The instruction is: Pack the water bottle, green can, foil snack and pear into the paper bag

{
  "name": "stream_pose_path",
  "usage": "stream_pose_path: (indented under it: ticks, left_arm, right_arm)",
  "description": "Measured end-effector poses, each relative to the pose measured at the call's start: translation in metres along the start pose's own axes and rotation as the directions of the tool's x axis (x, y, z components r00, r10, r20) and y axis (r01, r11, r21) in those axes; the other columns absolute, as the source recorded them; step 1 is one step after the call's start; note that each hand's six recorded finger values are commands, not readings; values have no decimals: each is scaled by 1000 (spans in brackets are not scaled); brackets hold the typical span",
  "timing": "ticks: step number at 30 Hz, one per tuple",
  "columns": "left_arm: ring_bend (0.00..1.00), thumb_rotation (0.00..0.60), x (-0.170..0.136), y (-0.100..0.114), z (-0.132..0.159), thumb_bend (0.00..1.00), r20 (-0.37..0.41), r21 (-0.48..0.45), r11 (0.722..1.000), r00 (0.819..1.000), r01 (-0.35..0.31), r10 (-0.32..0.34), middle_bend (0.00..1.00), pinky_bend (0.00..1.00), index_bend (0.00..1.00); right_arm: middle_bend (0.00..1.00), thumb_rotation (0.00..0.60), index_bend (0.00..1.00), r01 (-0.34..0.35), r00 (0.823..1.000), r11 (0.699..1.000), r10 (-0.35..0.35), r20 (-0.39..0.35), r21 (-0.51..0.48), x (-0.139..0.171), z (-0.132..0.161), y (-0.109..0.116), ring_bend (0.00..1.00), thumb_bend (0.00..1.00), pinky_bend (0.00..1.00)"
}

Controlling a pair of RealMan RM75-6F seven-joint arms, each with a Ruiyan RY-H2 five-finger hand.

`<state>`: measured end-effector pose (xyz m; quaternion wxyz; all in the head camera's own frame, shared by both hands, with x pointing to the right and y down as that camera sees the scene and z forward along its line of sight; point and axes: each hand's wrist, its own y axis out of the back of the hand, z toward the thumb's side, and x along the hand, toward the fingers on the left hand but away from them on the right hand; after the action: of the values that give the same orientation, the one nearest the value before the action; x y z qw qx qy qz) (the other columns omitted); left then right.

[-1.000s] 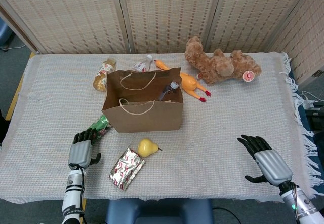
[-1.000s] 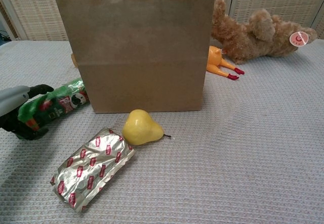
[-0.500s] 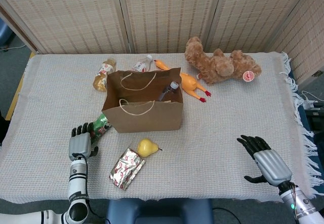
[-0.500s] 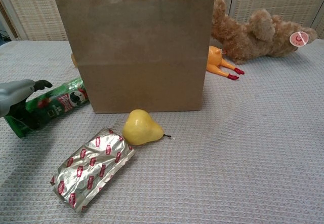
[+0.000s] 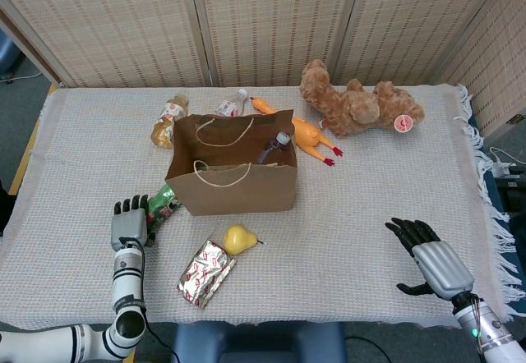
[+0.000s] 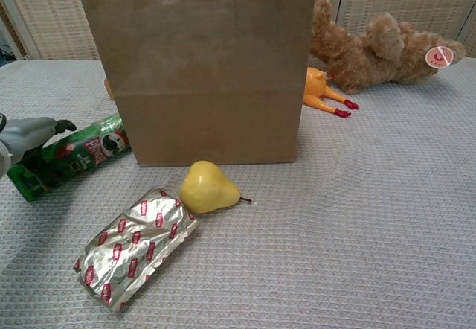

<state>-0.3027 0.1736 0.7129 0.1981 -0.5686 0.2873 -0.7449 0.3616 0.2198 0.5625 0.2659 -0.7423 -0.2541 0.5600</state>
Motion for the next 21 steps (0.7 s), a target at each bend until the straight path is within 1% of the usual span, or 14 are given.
stream_pose_path:
  ticks: [3, 4, 6, 7, 9, 10, 13, 15, 16, 19, 21]
  left_arm:
    - [0, 600, 8, -2, -5, 352, -23, 37, 999, 1000, 20, -19, 0, 3, 0]
    - [0, 600, 10, -3, -6, 354, -28, 51, 998, 999, 24, -22, 0, 28, 0]
    - [8, 600, 12, -6, -9, 362, -34, 86, 996, 999, 34, -31, 5, 118, 0]
    - [50, 600, 12, -7, -10, 383, -36, 98, 995, 999, 36, -32, 44, 208, 3]
    - [197, 600, 12, -8, -12, 443, -40, 113, 993, 999, 30, -26, 194, 365, 90]
    - [289, 600, 12, -7, -13, 478, -40, 116, 993, 999, 24, -19, 296, 448, 177]
    - [474, 600, 11, -2, -15, 553, -38, 126, 992, 999, -7, 12, 513, 611, 395]
    - [538, 600, 10, 3, -18, 582, -35, 140, 989, 998, -38, 44, 590, 663, 469]
    - [551, 600, 9, 6, -20, 590, -35, 148, 988, 998, -55, 61, 605, 673, 484]
    - [561, 600, 7, 23, -33, 597, -49, 159, 980, 991, -119, 128, 617, 680, 494]
    - [561, 600, 6, 37, -46, 599, -74, 142, 977, 983, -156, 168, 617, 680, 494]
  right_arm:
    - [0, 600, 0, -2, 1000, 1000, 2, 4, -1, -1, -1, 0, 0, 22, 0]
    - [0, 600, 0, -3, 1000, 1000, 3, 4, -1, -1, -1, 0, 0, 22, 0]
    - [0, 600, 0, -3, 1000, 1000, 3, 5, -2, -2, -1, 0, 0, 22, 0]
    - [0, 600, 0, -3, 1000, 1000, 3, 5, -3, -2, -1, 0, 0, 22, 0]
    - [0, 600, 0, -1, 1000, 1000, 1, 6, -4, -2, -1, 0, 0, 22, 0]
    - [0, 600, 0, -1, 1000, 1000, 1, 6, -5, -3, -1, 0, 0, 22, 0]
    - [0, 600, 0, -3, 1000, 1000, 3, 7, -4, -2, -2, 0, 0, 22, 0]
    - [0, 600, 0, -4, 1000, 1000, 4, 6, -4, -2, -1, 0, 0, 22, 0]
    - [0, 600, 0, -3, 1000, 1000, 3, 5, -4, -2, -1, 0, 0, 22, 0]
    - [0, 600, 0, -1, 1000, 1000, 1, 6, -8, -1, -2, 0, 0, 21, 0]
    - [0, 600, 0, -1, 1000, 1000, 1, 5, -7, -1, -2, 0, 0, 21, 0]
